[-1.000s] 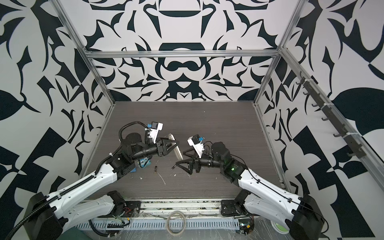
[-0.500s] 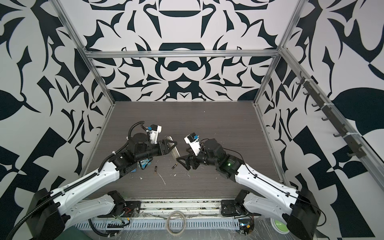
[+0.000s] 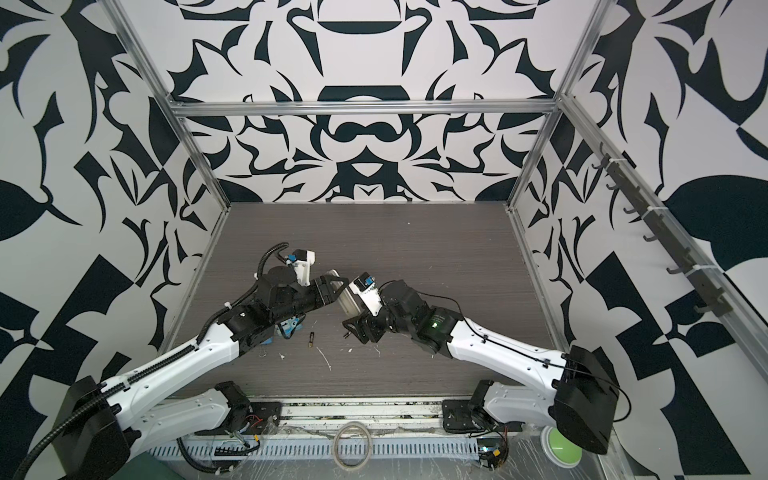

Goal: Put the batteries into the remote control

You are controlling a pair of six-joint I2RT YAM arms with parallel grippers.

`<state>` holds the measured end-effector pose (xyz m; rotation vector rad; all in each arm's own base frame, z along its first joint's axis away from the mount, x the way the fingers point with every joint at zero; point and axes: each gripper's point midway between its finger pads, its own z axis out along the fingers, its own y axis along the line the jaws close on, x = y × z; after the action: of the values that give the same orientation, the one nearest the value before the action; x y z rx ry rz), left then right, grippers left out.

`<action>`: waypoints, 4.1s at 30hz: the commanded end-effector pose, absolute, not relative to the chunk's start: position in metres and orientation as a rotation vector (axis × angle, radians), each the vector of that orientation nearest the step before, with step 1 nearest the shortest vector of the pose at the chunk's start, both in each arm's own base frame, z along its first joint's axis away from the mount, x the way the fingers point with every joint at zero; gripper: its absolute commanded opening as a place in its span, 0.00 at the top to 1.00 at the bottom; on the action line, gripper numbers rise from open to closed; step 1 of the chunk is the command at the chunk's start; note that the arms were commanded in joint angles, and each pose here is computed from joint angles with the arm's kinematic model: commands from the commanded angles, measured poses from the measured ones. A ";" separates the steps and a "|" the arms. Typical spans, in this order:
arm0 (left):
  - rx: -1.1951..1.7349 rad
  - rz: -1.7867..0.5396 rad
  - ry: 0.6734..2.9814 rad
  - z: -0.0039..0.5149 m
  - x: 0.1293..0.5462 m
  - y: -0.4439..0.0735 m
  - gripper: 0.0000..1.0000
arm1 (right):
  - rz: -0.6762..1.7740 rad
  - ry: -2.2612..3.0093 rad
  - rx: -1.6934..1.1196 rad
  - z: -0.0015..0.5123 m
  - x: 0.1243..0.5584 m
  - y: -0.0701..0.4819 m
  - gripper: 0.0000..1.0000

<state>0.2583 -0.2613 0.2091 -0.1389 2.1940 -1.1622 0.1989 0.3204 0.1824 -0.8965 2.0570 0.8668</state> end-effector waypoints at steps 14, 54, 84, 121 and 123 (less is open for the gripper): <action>-0.207 -1.129 2.209 0.200 0.267 -0.259 0.86 | 0.846 1.963 -0.880 0.204 0.226 0.349 0.35; -0.115 -1.187 2.121 0.215 0.257 -0.257 0.10 | 1.041 1.984 -0.754 0.189 0.229 0.341 1.00; 0.490 -1.549 1.683 0.320 0.183 -0.283 0.01 | 1.676 1.492 -0.789 0.289 0.162 0.303 1.00; 0.587 -1.565 1.609 0.341 0.178 -0.290 0.43 | 1.815 1.419 -0.910 0.310 0.142 0.307 1.00; 0.590 -1.564 1.607 0.342 0.178 -0.290 0.44 | 1.817 1.425 -0.912 0.308 0.141 0.308 1.00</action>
<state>0.1823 -0.2921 0.3196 0.5517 1.6817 -1.5626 0.1470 0.3091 0.2771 -0.8567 1.5648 1.8202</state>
